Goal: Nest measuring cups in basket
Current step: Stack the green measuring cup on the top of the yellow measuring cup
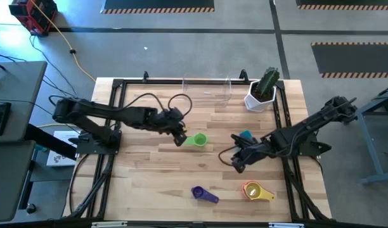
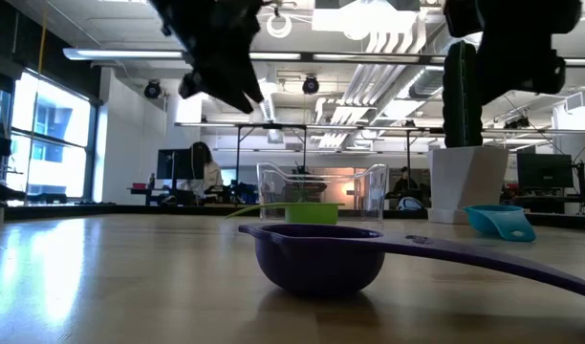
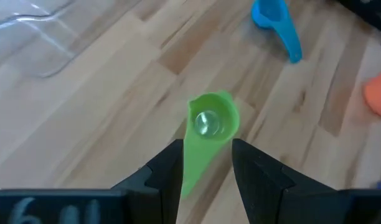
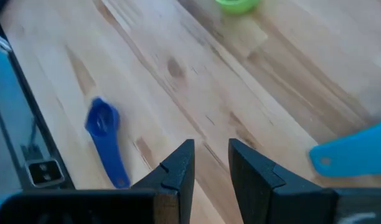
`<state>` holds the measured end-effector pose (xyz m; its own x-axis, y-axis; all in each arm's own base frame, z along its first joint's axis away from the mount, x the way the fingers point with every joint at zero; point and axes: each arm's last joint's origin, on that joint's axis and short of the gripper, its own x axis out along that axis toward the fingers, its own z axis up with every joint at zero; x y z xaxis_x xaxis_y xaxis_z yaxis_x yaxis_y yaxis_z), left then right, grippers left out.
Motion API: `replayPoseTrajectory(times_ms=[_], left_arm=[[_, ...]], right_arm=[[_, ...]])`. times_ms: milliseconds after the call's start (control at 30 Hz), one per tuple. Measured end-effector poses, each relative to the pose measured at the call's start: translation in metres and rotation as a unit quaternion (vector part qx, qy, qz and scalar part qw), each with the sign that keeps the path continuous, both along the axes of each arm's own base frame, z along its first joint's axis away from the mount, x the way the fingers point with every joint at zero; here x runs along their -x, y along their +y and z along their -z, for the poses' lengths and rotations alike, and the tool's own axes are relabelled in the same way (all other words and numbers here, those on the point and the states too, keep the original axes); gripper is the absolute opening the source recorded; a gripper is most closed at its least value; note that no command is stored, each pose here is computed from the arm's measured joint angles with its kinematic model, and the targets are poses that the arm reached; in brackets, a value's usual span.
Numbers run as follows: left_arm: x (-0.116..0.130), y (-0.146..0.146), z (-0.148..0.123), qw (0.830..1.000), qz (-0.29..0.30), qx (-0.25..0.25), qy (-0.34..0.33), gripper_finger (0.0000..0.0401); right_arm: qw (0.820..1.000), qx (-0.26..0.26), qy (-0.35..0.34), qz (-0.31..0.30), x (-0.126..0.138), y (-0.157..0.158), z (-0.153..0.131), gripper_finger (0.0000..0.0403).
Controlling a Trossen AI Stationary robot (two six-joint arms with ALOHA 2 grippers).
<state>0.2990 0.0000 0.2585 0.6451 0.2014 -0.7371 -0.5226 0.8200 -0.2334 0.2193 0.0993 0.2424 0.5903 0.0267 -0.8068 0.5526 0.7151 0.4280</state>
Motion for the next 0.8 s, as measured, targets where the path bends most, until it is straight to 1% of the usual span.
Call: replayPoseTrajectory(times_ms=[200, 367, 633, 800], left_arm=[[-0.021, 0.011, 0.024, 1.000, -0.016, 0.026, 0.005, 0.0127], [-0.034, 0.015, 0.047, 0.998, -0.020, 0.049, 0.023, 0.0127], [-0.059, 0.020, 0.071, 0.998, 0.008, 0.030, 0.058, 0.0127], [-0.073, 0.021, 0.079, 0.997, 0.016, 0.027, 0.068, 0.0127]], right_arm=[[1.000, 0.002, -0.028, 0.001, -0.008, -0.007, -0.003, 0.0089], [1.000, 0.003, -0.029, 0.010, -0.010, -0.012, -0.003, 0.0089], [0.999, 0.004, -0.029, 0.020, -0.012, -0.017, -0.003, 0.0089], [0.999, 0.004, -0.029, 0.022, -0.012, -0.018, -0.003, 0.0089]])
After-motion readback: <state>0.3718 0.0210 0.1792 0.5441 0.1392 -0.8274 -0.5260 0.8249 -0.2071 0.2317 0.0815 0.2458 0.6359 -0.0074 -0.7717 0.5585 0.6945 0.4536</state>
